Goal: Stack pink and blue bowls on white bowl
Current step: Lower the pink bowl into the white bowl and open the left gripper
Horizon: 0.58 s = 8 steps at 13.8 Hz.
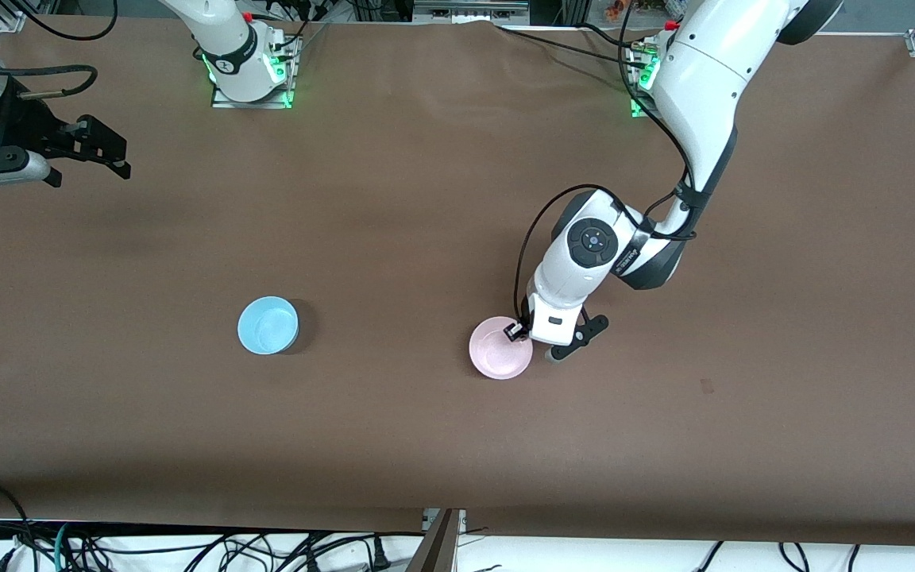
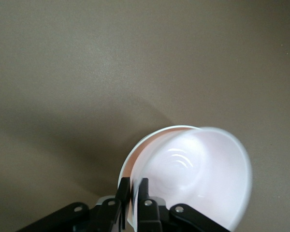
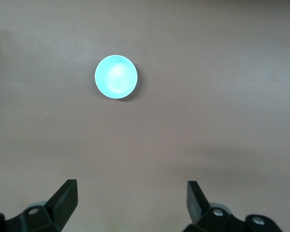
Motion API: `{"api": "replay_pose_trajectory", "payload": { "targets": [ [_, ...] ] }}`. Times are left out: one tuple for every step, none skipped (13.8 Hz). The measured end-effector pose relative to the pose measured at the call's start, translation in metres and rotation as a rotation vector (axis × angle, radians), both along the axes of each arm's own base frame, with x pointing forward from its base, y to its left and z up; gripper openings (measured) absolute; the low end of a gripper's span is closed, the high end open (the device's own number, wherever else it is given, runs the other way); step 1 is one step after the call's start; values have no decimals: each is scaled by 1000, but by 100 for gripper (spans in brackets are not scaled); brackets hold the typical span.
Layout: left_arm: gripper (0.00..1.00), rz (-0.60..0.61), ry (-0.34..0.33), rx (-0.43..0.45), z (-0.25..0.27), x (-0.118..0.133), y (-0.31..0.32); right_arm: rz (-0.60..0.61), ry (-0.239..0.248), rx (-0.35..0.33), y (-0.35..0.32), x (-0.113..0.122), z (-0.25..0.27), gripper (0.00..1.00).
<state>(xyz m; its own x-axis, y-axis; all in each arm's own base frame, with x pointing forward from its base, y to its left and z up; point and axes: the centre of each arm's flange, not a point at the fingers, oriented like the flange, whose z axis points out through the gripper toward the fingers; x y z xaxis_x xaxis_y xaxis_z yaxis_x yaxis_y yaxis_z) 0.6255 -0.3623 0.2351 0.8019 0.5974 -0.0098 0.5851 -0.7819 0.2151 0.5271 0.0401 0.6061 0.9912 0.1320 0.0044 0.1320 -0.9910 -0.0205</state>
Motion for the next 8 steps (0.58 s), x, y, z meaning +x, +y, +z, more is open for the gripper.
{"api": "replay_pose_trajectory", "payload": {
  "targets": [
    [13,0,-2,-1,1,1,0,0,0,0,0,0,0,100],
    [19,0,-3,-2,2,1,0,0,0,0,0,0,0,100],
    [27,1,-4,-2,2,1,0,0,0,0,0,0,0,100],
    [28,1,-5,-2,2,2,0,0,0,0,0,0,0,100],
    [28,1,-6,-2,3,2,0,0,0,0,0,0,0,100],
    [28,3,-10,-4,4,3,0,0,0,0,0,0,0,100],
    [28,5,-17,-7,8,6,0,0,0,0,0,0,0,100],
    [28,8,-25,-10,12,9,1,-1,0,0,-1,0,0,100]
  ]
}}
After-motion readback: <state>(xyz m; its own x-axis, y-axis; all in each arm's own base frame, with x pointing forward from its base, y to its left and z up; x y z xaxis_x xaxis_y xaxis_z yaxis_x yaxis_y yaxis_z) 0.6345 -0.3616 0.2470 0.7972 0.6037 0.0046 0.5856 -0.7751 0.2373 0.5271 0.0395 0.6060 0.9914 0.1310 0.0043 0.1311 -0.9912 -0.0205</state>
